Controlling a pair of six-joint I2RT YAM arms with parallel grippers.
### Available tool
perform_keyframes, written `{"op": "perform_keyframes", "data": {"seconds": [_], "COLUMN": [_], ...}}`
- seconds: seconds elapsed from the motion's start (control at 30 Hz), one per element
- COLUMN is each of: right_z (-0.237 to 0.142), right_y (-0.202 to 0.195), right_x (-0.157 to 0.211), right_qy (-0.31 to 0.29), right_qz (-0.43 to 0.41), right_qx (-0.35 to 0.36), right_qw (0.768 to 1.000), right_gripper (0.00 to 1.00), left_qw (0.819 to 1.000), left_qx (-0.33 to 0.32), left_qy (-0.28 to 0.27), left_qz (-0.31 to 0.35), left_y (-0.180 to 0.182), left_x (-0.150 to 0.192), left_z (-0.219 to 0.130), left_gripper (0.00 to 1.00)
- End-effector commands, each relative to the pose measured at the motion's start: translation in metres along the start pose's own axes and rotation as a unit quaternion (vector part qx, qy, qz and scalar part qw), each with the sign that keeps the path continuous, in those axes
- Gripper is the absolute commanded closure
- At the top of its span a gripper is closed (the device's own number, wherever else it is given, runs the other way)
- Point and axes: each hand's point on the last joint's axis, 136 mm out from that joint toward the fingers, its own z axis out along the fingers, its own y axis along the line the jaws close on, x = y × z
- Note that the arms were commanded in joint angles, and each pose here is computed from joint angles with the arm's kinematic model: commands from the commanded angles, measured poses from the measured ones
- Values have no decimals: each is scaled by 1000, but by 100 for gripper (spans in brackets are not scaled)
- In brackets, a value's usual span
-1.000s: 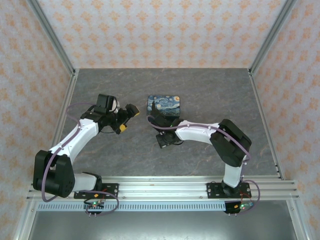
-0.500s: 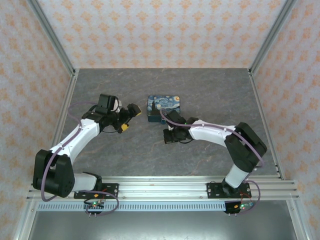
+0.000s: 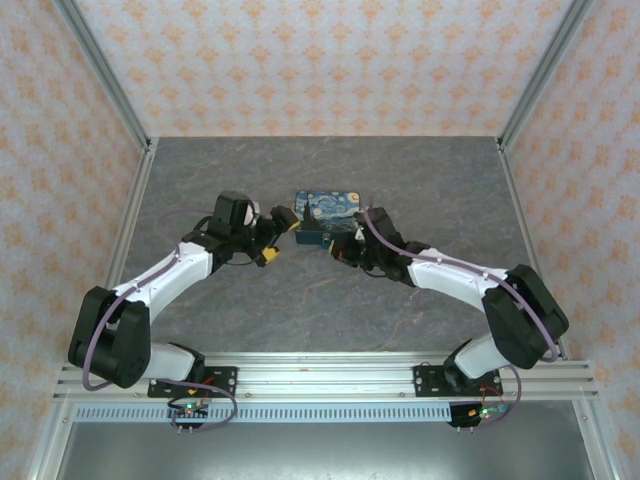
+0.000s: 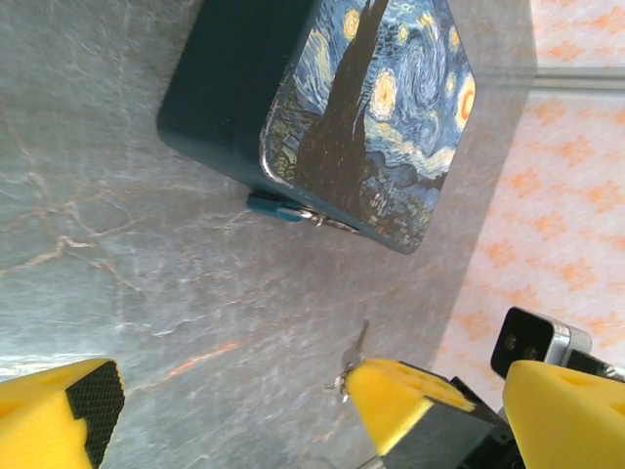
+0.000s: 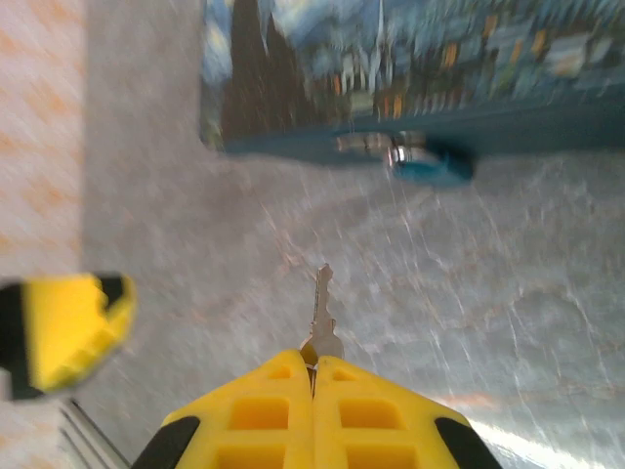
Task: Unlock the padlock with the key
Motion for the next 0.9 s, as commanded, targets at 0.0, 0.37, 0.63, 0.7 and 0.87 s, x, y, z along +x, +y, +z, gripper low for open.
{"op": "perform_keyframes", "data": {"seconds": [0.0, 0.37, 0.63, 0.7, 0.87], "right_z": [-20, -62, -63, -63, -65], "right_y": [41, 77, 91, 90, 88], "right_x": [-47, -137, -156, -156, -156], "right_qy": [-86, -256, -272, -273, -277], "right_qz": [87, 219, 251, 255, 258], "right_qx": [-113, -274, -334, -339, -350], "right_qw": [986, 901, 867, 863, 857], "right_gripper": [100, 100, 100, 100, 100], "left_qw": [994, 951, 930, 922, 912], "left_qx": [82, 235, 299, 316, 340], "left_qy": [-24, -46, -19, -13, 0], "left_qz": [-67, -195, -214, -222, -230], "left_y": [-30, -95, -145, -156, -177], "left_x": [-8, -28, -29, -31, -27], "left_z": [3, 7, 26, 30, 41], "left_gripper": [0, 20, 39, 41, 43]}}
